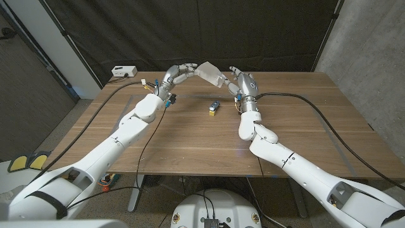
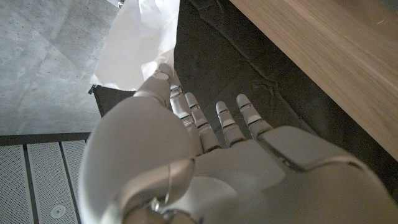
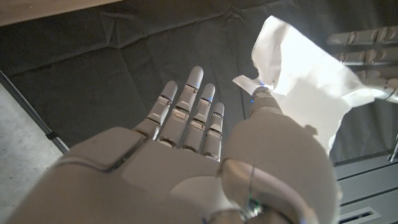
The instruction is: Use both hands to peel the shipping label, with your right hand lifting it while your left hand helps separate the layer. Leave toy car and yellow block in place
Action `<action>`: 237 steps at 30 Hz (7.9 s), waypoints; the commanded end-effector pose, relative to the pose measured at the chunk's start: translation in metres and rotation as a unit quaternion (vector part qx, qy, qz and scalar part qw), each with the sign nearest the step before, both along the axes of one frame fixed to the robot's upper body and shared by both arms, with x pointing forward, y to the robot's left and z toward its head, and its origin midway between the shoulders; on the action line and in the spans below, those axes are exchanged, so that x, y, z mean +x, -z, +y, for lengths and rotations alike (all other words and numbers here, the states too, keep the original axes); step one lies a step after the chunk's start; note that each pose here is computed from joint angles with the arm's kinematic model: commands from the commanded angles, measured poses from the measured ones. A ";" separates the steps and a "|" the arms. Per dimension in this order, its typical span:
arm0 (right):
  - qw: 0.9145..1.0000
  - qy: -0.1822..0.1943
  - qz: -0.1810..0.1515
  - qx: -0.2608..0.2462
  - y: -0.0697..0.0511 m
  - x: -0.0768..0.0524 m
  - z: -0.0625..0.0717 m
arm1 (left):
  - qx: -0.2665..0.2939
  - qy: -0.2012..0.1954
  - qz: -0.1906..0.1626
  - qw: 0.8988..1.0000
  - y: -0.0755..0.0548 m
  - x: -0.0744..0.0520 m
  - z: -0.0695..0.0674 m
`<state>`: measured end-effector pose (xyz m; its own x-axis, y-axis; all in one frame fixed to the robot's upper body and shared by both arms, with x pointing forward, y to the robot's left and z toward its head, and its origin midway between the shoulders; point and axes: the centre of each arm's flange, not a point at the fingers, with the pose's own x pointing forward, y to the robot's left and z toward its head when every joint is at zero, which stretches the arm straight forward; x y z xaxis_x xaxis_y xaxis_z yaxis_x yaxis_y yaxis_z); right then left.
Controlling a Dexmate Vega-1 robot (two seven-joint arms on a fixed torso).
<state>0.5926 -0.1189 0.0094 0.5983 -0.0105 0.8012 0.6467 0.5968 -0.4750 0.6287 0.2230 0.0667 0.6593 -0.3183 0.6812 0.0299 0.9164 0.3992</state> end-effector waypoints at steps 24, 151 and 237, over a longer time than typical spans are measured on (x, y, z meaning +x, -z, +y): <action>0.987 -0.109 -0.088 0.076 0.008 -0.028 -0.007 | -0.119 -0.057 0.065 0.989 0.015 0.000 -0.003; 0.999 -0.005 0.021 0.040 -0.041 -0.032 0.073 | 0.103 -0.079 -0.089 0.988 -0.014 -0.017 -0.065; 0.997 0.038 -0.013 0.067 -0.049 0.003 0.049 | -0.031 0.221 0.091 0.971 -0.011 0.027 -0.041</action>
<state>0.5900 -0.0662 0.0593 0.5615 -0.1318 0.8169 0.6950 0.6109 -0.3792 0.6526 0.1847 0.0783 0.6127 -0.5168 0.5979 0.4009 0.8552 0.3284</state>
